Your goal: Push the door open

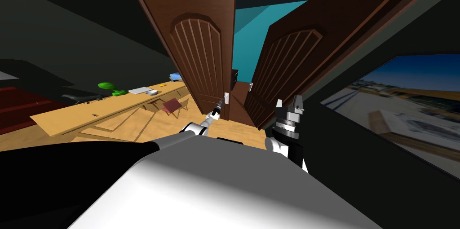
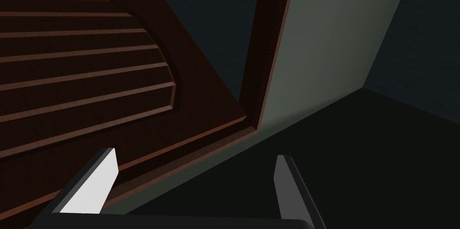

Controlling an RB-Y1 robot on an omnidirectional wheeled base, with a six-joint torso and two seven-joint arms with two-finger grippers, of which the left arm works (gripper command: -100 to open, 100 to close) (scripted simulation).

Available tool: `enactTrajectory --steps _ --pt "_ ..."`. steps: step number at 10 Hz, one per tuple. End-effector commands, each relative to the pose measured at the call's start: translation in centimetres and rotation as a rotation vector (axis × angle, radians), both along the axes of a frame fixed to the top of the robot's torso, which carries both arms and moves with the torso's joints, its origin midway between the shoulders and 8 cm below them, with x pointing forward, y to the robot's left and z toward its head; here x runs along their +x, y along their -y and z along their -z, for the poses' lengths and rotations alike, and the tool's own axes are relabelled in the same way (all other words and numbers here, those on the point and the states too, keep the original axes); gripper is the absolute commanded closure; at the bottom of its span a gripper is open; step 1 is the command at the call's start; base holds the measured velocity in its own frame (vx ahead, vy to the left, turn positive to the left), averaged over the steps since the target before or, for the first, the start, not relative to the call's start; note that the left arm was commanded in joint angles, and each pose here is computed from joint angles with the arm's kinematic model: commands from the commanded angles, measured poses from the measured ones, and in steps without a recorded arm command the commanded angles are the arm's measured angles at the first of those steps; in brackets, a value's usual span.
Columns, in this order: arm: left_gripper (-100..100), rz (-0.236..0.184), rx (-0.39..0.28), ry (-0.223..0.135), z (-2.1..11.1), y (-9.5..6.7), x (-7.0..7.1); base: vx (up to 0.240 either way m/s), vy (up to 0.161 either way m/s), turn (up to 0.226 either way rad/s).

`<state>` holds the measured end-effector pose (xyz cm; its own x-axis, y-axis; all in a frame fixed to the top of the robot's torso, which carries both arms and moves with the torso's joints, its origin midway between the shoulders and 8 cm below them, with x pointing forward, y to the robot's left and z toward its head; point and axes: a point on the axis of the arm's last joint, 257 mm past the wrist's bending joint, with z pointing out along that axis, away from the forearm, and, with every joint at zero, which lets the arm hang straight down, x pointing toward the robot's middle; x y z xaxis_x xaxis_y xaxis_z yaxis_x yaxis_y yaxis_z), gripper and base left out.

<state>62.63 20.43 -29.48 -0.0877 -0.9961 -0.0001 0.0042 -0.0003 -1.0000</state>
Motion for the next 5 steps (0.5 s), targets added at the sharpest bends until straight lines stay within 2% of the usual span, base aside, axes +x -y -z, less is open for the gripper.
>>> enactTrajectory --steps 1,5 --pt "-100 -0.004 0.001 0.000 0.01 -0.26 0.02 0.131 -0.006 -0.024" --pt "-100 -0.013 0.001 -0.002 0.06 -0.76 0.04 0.184 -0.019 -0.024"
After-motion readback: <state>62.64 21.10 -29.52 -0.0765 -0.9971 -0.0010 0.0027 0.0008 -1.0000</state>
